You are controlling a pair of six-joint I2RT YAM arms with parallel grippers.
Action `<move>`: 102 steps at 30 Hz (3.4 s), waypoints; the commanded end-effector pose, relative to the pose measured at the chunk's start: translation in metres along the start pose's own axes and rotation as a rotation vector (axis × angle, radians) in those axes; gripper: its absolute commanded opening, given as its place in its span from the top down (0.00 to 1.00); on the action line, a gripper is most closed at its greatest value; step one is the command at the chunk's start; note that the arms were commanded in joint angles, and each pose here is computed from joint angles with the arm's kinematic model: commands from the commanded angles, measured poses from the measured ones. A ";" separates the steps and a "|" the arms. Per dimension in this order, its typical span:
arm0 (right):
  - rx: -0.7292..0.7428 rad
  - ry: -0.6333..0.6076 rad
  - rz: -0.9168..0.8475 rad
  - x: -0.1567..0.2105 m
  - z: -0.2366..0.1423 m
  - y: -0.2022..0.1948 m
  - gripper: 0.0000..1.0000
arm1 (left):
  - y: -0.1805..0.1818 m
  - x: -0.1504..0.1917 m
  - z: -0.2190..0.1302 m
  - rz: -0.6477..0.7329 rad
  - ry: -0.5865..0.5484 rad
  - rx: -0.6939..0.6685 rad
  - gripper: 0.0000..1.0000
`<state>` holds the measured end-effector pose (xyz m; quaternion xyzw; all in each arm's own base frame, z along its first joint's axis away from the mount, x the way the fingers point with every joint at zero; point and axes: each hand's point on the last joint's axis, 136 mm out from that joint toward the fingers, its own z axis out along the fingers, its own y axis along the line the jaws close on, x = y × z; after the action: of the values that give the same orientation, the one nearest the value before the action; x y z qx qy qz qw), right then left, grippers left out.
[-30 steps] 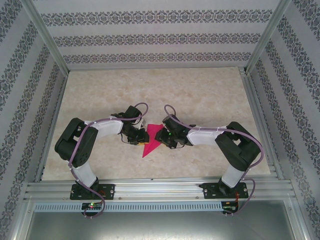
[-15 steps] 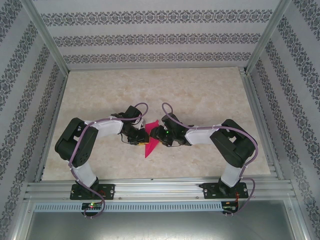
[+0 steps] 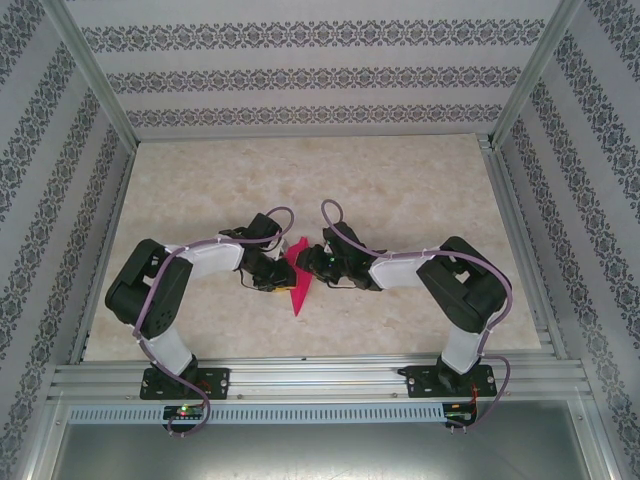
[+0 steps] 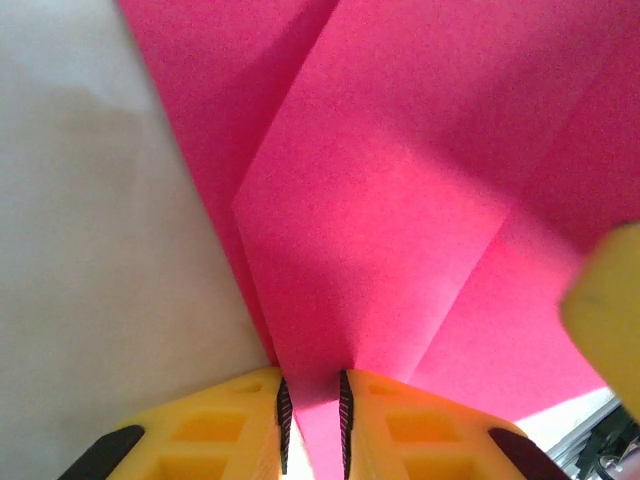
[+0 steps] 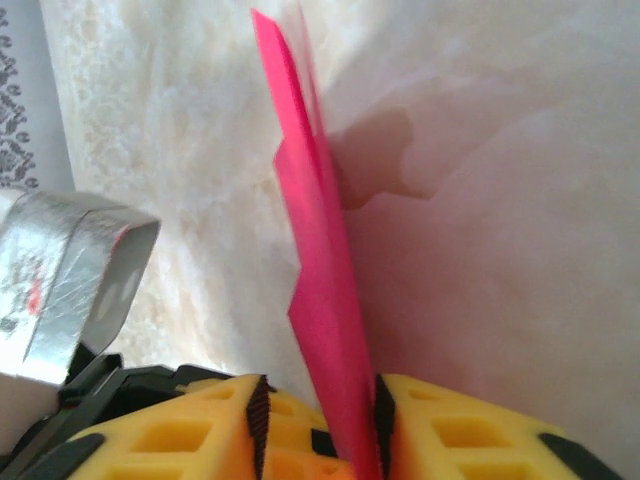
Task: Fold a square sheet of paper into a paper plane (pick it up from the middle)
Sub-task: Turn over the paper at the center of the table, then fold the wing for the fifth time at the center of the table.
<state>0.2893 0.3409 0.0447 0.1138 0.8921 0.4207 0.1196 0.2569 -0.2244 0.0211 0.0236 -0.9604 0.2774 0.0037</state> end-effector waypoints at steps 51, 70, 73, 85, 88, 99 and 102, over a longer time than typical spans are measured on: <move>0.182 0.090 -0.448 0.012 -0.045 0.072 0.31 | 0.066 0.005 -0.169 -0.182 -0.743 -0.250 0.57; -0.056 0.298 -0.207 0.034 -0.037 0.000 0.92 | -0.002 -0.024 -0.060 -0.160 -0.275 0.067 0.54; -0.035 0.314 -0.207 0.037 -0.038 -0.007 0.92 | -0.004 -0.024 -0.053 -0.166 -0.246 0.078 0.54; 0.071 0.315 -0.175 0.036 -0.029 -0.053 0.90 | -0.003 -0.029 -0.033 -0.183 -0.190 0.097 0.50; 0.071 0.323 -0.152 0.037 -0.025 -0.063 0.90 | -0.006 -0.030 -0.030 -0.179 -0.183 0.109 0.48; 0.031 0.327 -0.065 0.036 -0.019 -0.084 0.88 | -0.016 -0.040 -0.019 -0.172 -0.150 0.158 0.48; 0.038 0.330 -0.055 0.036 -0.018 -0.088 0.88 | -0.016 -0.043 -0.014 -0.170 -0.144 0.164 0.48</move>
<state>0.2431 0.2984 0.0185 -0.0090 0.8909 0.4540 -0.0109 0.2868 -0.2226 0.0341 0.1273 -0.9347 0.3303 -0.0329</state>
